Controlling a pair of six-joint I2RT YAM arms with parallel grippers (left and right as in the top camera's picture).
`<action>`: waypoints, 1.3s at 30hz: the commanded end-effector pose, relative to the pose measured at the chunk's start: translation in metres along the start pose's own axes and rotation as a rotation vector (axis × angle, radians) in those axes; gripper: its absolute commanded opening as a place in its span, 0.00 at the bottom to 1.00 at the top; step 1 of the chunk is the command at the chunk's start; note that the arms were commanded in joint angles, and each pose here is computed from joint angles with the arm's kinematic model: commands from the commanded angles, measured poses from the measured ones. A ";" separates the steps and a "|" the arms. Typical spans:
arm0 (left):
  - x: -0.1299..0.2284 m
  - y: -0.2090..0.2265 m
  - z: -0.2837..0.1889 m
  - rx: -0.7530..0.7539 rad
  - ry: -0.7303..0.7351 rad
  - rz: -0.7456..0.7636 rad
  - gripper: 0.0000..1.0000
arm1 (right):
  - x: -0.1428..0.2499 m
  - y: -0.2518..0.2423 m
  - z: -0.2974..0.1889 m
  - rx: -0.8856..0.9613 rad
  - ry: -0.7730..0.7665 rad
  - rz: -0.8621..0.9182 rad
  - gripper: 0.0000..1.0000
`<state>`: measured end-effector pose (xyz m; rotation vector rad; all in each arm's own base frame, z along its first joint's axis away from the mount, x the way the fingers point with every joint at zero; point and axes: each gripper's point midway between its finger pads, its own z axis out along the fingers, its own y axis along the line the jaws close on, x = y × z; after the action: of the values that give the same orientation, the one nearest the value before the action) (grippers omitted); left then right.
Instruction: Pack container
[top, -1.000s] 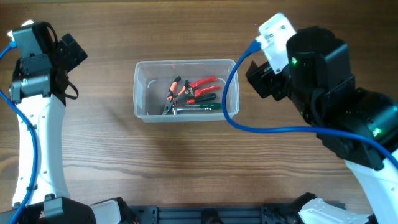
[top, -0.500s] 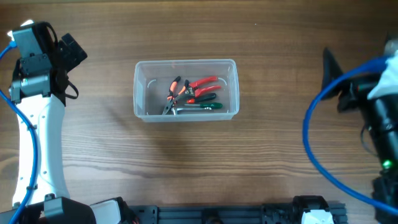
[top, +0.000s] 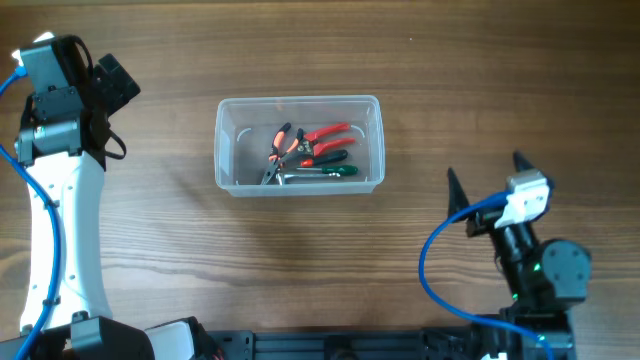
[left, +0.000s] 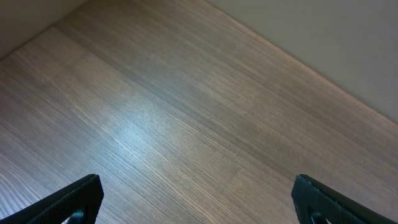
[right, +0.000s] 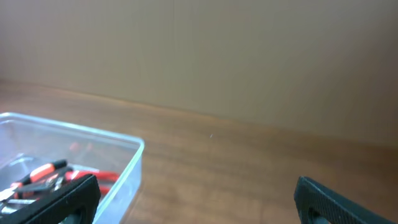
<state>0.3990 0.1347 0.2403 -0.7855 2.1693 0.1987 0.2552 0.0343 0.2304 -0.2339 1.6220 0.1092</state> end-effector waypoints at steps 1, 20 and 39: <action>-0.004 0.002 0.001 -0.010 -0.009 -0.007 1.00 | 0.019 0.005 -0.006 -0.013 -0.027 0.074 1.00; -0.004 0.002 0.001 -0.010 -0.009 -0.007 1.00 | 0.060 0.001 -0.007 0.033 -0.023 0.049 1.00; -0.003 0.003 0.001 -0.011 -0.005 -0.006 1.00 | 0.061 0.001 -0.007 0.033 -0.022 0.050 1.00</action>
<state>0.3990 0.1347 0.2403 -0.7849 2.1695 0.1985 0.2447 0.0331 0.1670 -0.1778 1.6257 0.1484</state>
